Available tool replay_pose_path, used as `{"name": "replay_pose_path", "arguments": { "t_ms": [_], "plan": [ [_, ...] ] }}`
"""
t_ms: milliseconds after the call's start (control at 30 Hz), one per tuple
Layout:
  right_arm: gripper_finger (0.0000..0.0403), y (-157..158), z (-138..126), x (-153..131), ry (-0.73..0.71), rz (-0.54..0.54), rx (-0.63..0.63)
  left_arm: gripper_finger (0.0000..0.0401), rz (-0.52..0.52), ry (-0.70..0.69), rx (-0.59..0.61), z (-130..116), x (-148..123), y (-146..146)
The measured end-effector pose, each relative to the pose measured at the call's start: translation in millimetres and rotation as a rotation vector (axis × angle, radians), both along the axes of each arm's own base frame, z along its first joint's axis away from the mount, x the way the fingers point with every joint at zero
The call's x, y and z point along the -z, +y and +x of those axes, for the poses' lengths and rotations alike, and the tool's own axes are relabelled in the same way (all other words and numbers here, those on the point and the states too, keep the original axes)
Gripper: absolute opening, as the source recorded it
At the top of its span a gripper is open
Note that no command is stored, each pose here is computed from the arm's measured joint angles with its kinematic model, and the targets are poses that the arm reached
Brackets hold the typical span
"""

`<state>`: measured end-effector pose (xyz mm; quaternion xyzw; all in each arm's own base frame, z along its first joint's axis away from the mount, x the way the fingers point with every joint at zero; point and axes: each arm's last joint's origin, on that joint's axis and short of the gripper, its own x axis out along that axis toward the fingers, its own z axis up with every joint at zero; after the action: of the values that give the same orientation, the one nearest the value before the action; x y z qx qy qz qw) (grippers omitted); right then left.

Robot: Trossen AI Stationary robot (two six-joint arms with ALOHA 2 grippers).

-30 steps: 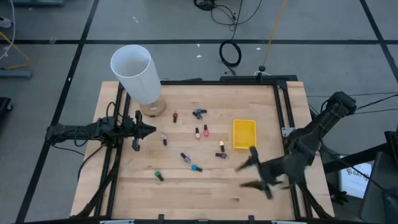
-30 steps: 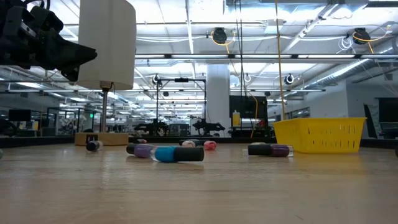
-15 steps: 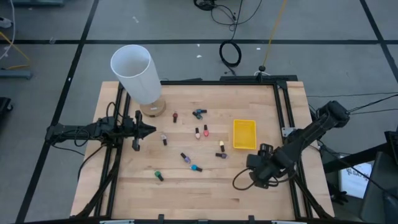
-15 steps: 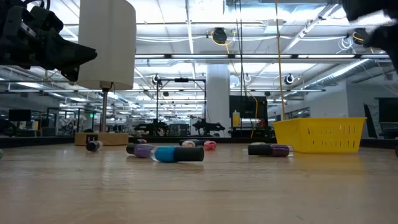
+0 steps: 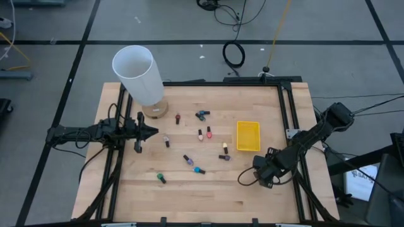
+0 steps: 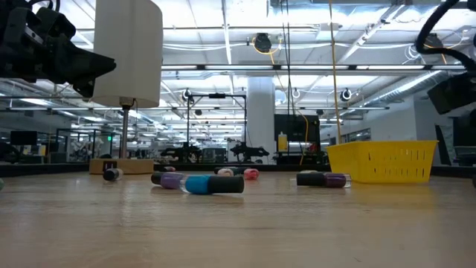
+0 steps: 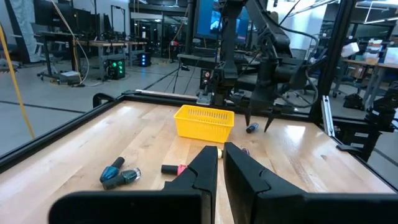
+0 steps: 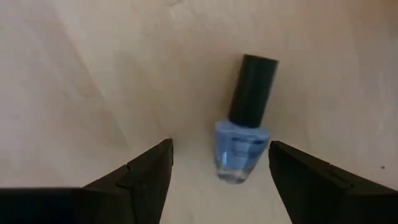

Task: Pick & Place Nail Polish
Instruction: Put the light blue nail polish into the yellow bin

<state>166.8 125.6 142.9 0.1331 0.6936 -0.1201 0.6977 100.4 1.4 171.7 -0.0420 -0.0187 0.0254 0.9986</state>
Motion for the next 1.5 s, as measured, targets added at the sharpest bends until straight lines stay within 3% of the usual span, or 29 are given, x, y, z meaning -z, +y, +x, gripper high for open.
{"name": "replay_pose_path", "arguments": {
  "t_ms": [333,700,1067,1500],
  "plan": [
    [0.0236,-12,-2,11,0.013,-0.009,-0.006,0.0026,0.000,0.000,0.000,0,0,0],
    [0.0106,-18,-2,21,0.002,0.046,-0.013,0.0026,0.000,0.000,0.000,0,0,0],
    [0.0103,-18,-1,18,-0.025,0.062,-0.033,0.0026,0.000,0.000,0.000,0,0,0],
    [0.0101,-26,-9,-25,-0.296,0.122,0.037,0.0026,0.000,0.000,0.000,0,0,0]
  ]
}}
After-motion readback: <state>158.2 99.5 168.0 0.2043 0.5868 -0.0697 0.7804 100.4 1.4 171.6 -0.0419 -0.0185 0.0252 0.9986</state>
